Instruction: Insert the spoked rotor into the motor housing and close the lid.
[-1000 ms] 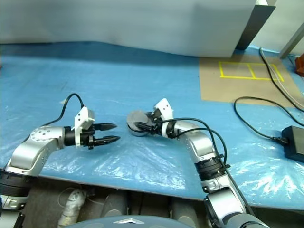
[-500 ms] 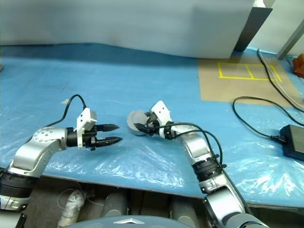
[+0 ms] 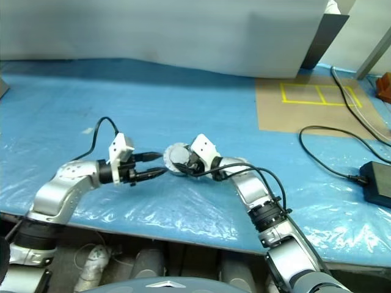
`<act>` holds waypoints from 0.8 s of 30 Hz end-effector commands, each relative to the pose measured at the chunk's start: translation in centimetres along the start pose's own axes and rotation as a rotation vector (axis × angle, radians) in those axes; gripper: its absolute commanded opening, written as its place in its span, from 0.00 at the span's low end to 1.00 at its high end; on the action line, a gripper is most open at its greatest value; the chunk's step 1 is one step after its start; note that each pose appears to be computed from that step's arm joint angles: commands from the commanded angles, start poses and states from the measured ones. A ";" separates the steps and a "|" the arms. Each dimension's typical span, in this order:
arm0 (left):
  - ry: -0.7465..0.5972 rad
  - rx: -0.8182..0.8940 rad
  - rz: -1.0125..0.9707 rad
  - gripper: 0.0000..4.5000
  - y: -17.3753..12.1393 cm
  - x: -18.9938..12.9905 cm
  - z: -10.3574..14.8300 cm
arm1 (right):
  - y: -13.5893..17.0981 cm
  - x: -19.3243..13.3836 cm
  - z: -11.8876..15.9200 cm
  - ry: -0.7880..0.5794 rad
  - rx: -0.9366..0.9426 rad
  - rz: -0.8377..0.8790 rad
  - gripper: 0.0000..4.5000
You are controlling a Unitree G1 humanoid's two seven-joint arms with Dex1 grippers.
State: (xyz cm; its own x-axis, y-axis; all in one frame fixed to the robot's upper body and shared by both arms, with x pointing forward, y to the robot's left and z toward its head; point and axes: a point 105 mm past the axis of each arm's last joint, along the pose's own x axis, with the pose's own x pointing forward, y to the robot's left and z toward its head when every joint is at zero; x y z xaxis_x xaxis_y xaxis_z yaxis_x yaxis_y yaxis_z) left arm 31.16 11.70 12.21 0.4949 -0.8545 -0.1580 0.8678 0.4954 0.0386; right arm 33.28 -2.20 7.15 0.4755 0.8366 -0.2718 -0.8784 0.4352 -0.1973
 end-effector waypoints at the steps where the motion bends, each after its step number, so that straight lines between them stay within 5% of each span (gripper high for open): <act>1: -0.026 0.060 0.077 0.66 0.8 1.5 0.6 | 0.6 -1.0 -5.9 0.209 0.066 -0.004 0.70; 6: -0.019 0.043 0.085 0.66 0.9 2.3 -0.1 | 0.0 -0.9 -5.0 0.179 0.094 -0.027 0.70; 9: -0.016 -0.003 0.045 0.53 0.9 1.6 -0.4 | 0.0 -1.0 -5.1 0.180 0.096 -0.035 0.70; 16: -0.017 -0.021 0.042 0.01 1.4 0.7 -0.5 | 0.0 -1.2 -5.5 0.187 0.109 -0.047 0.70; 24: 0.089 0.050 0.121 0.01 2.4 1.5 -3.1 | 0.0 -1.0 -5.4 0.182 0.112 -0.049 0.70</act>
State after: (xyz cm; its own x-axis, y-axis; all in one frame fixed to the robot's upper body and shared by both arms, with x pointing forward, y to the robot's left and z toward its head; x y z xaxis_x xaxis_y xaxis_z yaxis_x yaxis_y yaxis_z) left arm 33.41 12.18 9.16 0.5761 -0.7873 -0.2196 0.8134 0.5785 0.0600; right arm 33.31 -2.37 7.15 0.4825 0.8361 -0.2610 -0.8753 0.4493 -0.1789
